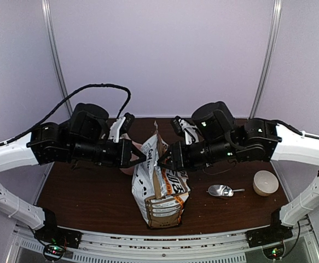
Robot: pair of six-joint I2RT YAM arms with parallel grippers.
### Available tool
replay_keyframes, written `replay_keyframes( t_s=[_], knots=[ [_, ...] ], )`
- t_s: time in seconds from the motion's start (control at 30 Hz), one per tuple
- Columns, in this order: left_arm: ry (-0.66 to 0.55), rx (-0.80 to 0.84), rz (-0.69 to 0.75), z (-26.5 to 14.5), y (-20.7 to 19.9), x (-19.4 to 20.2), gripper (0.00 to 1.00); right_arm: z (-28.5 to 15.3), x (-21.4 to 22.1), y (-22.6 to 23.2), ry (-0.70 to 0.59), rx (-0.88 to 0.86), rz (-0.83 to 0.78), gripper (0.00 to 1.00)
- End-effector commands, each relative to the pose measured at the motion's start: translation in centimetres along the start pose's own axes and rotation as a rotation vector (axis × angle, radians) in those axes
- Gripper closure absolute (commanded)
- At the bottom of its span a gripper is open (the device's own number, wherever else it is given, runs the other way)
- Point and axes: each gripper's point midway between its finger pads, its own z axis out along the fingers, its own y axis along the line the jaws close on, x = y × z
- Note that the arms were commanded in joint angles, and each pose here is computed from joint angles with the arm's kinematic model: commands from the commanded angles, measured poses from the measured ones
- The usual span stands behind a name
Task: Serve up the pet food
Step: Open the pet food bag at the center of the board.
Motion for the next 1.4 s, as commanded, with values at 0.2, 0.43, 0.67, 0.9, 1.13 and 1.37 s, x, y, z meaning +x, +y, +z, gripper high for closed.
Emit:
replay_keyframes(
  t_s=[0.2, 0.43, 0.67, 0.9, 1.13, 1.37],
  knots=[
    [-0.047, 0.100, 0.000, -0.1, -2.6, -1.9, 0.74, 1.1, 0.1, 1.5, 0.002, -0.092, 0.021, 0.84],
    [-0.062, 0.097, -0.005, -0.4, -2.4, -2.3, 0.69, 1.7, 0.1, 0.5, -0.001, -0.067, 0.028, 0.89],
    [-0.082, 0.080, -0.003, -0.3, -1.7, -2.7, 0.60, 1.9, -0.2, -0.6, -0.016, -0.026, 0.034, 0.86],
    [-0.160, 0.043, 0.031, -0.7, -0.1, -5.4, 0.49, 3.0, -0.2, 0.3, 0.001, -0.100, 0.014, 0.83],
    [-0.224, 0.037, 0.139, -1.6, 1.3, -8.2, 0.33, 3.0, -0.4, 3.9, 0.034, -0.291, -0.052, 1.00],
    [-0.303, 0.116, 0.432, -3.2, 1.2, -6.2, 0.24, -0.5, -1.3, 4.8, -0.033, -0.329, -0.240, 0.74]
  ],
)
